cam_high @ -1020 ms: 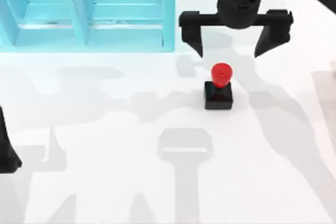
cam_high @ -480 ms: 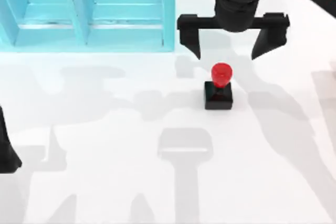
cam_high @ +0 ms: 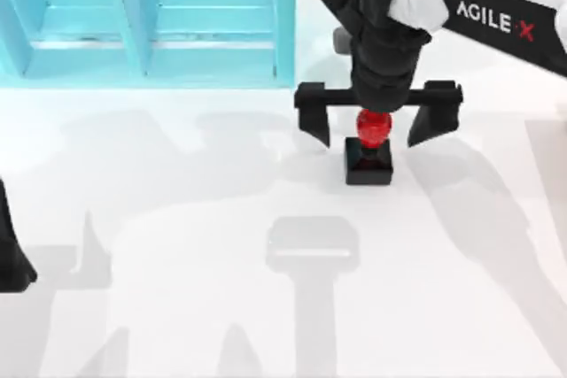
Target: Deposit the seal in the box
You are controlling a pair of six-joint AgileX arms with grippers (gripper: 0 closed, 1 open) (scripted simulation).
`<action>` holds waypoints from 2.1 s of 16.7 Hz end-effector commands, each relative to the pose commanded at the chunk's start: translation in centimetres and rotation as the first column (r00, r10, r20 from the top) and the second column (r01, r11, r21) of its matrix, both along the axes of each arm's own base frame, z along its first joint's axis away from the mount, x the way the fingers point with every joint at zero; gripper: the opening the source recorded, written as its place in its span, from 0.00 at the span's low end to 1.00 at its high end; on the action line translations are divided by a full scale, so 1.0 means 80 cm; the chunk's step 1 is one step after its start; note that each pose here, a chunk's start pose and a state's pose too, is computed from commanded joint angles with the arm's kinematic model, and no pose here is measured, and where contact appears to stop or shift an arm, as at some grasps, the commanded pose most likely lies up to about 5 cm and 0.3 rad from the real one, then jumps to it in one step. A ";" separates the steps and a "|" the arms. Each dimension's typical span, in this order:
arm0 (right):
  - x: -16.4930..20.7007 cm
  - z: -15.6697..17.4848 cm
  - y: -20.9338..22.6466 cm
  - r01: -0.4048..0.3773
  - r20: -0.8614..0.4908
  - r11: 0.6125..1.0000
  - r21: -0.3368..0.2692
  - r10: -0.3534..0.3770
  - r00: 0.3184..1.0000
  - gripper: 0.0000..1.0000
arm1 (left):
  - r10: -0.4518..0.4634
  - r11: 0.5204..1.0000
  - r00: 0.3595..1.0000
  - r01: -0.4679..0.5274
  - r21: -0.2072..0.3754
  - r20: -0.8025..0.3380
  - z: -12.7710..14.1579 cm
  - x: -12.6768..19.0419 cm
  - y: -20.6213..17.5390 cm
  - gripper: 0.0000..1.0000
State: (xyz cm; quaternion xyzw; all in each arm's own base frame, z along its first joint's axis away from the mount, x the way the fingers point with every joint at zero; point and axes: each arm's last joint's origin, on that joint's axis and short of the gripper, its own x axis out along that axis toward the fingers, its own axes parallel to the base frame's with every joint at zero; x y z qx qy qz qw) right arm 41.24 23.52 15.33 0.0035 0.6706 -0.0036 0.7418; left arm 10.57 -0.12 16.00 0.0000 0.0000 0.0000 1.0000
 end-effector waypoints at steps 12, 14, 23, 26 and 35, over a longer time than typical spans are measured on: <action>0.000 -0.005 0.000 0.000 -0.001 1.000 -0.001 0.000 1.000 0.47 | 0.000 1.000 1.000 0.000 0.000 0.000 0.000 0.000 0.000 1.00; 0.000 -0.005 0.000 0.000 -0.001 1.000 -0.001 0.000 1.000 0.32 | 0.000 1.000 1.000 0.000 0.000 0.000 0.000 0.000 0.000 1.00; 0.000 -0.005 0.000 0.000 -0.001 1.000 -0.001 0.000 1.000 0.00 | 0.000 1.000 1.000 0.000 0.000 0.000 0.000 0.000 0.000 1.00; 0.000 -0.005 0.000 0.000 -0.001 1.000 -0.001 0.000 1.000 0.00 | 0.000 1.000 1.000 0.000 0.000 0.000 0.000 0.000 0.000 1.00; 0.007 0.069 0.005 0.004 0.006 1.000 0.003 -0.004 1.000 0.00 | 0.000 1.000 1.000 0.000 0.000 0.000 0.000 0.000 0.000 1.00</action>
